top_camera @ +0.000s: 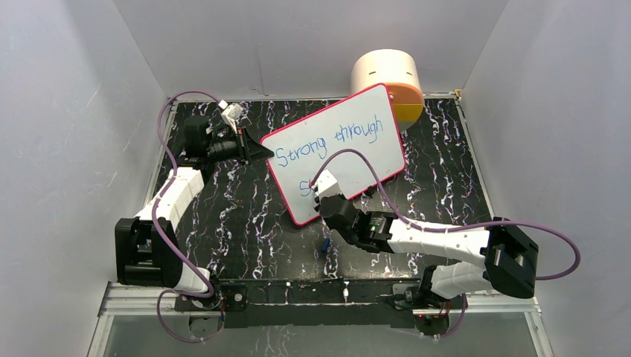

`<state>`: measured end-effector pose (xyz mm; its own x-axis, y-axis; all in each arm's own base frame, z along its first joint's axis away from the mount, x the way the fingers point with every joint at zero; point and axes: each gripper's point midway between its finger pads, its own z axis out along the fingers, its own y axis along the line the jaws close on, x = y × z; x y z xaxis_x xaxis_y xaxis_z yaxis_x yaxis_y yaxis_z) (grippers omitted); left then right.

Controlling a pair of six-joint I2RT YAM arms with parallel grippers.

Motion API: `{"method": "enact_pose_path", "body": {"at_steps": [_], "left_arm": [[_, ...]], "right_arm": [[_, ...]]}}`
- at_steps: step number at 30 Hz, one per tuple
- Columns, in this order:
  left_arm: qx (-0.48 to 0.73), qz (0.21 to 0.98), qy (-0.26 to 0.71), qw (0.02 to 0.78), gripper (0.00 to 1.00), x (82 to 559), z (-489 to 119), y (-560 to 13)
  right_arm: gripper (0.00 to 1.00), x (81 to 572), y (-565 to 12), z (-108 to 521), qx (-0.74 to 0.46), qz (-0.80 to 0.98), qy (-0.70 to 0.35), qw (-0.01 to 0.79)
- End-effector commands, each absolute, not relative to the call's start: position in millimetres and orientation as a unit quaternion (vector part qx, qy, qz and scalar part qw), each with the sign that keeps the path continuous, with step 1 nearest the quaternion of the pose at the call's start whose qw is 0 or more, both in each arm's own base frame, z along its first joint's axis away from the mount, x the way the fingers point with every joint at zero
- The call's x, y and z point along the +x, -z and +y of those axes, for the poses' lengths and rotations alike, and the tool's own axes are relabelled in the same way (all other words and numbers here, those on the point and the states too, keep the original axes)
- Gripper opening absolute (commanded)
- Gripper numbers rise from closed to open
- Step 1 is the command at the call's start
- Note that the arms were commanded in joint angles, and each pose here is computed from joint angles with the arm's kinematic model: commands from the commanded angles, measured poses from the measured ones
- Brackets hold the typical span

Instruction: Write a sentence on the whiteboard

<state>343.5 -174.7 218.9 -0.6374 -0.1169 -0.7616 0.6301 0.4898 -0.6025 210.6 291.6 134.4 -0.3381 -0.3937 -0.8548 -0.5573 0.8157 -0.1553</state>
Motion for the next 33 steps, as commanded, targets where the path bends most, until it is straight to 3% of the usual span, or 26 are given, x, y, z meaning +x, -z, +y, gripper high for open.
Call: {"method": "enact_pose_path", "body": {"at_steps": [1,33], "left_arm": [[0.156,0.784,0.46,0.387,0.0,346,-169,-211],[0.157,0.785,0.463,0.382,0.0,345,-170,-209]], "right_arm": [[0.0,210,-143,288,-0.281,0.812,-0.09,0.503],[0.0,219,-140,292,-0.286,0.806,-0.067,0.514]]}}
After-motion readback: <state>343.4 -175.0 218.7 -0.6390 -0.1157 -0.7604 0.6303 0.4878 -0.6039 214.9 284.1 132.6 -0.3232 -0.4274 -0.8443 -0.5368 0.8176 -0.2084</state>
